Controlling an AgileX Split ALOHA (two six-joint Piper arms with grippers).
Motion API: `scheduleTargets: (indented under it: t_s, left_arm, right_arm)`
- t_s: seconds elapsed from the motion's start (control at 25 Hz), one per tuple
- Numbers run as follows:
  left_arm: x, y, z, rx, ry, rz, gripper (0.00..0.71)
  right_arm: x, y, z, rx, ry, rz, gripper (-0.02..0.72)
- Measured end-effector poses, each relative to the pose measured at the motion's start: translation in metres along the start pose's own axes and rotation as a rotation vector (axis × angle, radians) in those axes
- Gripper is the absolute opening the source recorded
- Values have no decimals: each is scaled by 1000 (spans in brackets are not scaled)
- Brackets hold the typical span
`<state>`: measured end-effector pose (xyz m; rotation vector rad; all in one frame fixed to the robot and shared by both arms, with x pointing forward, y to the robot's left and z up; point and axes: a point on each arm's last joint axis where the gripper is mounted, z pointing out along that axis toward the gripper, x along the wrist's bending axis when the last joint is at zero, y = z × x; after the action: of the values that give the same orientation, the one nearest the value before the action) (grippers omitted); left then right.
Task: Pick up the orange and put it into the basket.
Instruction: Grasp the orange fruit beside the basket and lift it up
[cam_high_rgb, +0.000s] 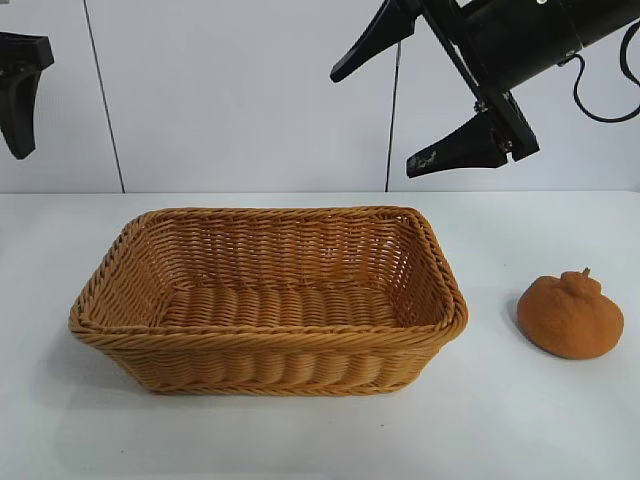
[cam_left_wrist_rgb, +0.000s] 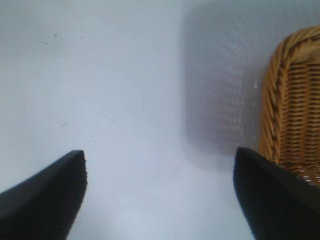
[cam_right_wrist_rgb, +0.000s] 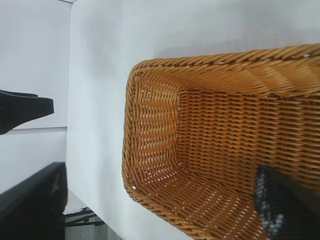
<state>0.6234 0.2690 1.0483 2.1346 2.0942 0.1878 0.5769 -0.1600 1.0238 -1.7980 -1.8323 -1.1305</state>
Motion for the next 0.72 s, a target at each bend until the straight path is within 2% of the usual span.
scheduleTargets:
  t_s: [0.16, 0.32, 0.56, 0.72]
  left_arm:
    - [0, -1, -2, -3, 0, 0, 576]
    - [0, -15, -15, -17, -12, -4, 576]
    - [4, -78, -47, -26, -15, 10, 576]
    - [7, -130, -71, -77, -18, 11, 576]
  right_arm:
    - [0, 0, 0, 0, -1, -1, 694]
    - [0, 0, 0, 1, -3, -3, 694]
    - [0, 0, 0, 2, -4, -4, 694]
    - [0, 0, 0, 2, -5, -5, 694]
